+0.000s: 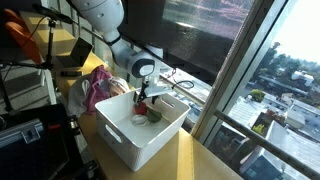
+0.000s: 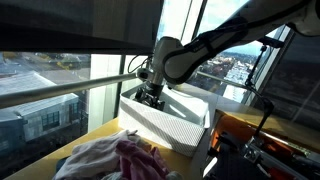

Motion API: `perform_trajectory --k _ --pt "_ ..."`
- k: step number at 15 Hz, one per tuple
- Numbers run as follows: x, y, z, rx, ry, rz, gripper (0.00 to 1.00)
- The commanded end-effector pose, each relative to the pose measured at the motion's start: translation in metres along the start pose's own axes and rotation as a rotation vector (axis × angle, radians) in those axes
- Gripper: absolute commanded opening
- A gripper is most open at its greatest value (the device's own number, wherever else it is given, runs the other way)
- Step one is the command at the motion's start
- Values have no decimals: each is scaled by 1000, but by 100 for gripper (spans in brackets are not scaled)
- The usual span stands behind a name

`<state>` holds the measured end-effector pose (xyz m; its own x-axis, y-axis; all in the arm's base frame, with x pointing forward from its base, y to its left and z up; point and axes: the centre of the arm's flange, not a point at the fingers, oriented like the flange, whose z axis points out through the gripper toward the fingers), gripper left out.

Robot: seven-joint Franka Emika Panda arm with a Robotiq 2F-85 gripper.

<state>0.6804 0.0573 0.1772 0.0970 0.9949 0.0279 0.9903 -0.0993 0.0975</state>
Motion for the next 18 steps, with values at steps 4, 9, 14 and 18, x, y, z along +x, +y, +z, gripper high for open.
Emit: perform_trajectory --k 4,9,14,18 --pt "-6 42 19 105 -39 -15 100" --pt "-24 33 34 192 -49 14 100" --pt "-54 20 57 237 -53 51 100" --pt "-68 14 72 257 -51 82 100"
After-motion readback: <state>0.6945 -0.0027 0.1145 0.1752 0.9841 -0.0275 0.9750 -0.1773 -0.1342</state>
